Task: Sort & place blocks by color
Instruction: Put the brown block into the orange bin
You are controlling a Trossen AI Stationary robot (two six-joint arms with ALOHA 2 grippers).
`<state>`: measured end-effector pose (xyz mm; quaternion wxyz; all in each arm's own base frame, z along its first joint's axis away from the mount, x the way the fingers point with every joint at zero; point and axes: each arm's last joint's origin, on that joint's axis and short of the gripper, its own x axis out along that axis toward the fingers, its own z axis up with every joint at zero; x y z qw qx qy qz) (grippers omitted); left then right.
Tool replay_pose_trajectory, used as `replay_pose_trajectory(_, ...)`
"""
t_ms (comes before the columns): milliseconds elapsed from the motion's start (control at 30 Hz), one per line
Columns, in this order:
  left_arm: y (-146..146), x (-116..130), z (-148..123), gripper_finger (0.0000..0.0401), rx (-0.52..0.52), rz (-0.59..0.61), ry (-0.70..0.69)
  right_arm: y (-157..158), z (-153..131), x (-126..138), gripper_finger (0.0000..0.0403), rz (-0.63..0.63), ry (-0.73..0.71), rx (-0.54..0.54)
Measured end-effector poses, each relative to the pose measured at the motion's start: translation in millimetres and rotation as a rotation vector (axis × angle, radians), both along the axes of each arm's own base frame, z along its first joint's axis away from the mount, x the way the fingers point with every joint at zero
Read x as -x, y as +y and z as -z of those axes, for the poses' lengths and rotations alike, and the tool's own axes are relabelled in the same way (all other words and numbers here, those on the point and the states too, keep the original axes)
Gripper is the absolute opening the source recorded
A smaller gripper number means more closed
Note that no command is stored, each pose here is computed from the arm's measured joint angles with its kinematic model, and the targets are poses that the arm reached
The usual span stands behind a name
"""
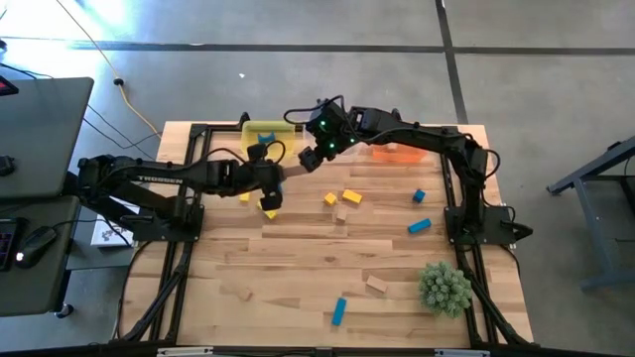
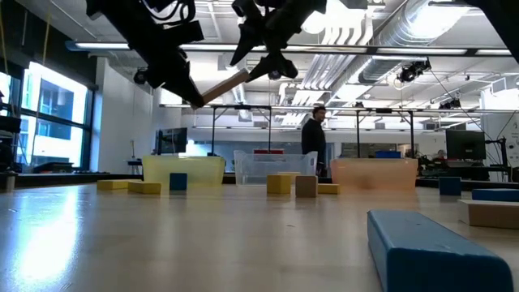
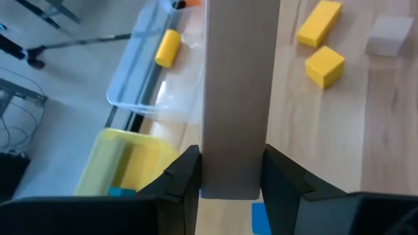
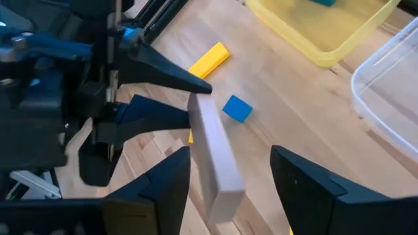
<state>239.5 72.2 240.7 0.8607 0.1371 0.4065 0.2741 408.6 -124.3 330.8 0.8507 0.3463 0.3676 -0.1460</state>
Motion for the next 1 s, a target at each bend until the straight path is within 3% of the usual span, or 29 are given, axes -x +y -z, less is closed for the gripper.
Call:
replay_pose_trajectory(367,14,-3,-9,0.0100,-0.049,-0.048,-0.109,-9,0,3,0.0196,-0.005,-0.009,-0.021)
replay_pose_trajectory(500,21,-1,-10,0.0100,-0.067,-0.062,-0.102,-13,0,4,0.0156,-0.002,-0.009,-0.015)
replay_pose_trajectory(700,25,0,-10,0.0100,-0.075,-0.069,-0.091,-18,-4,2,0.0043,0.004,-0.060,0.007)
replay_pose_trajectory(1000,26,0,-11,0.0115,-0.089,-0.087,-0.103,-18,-5,2,0.0039,-0.039,-0.067,0.046)
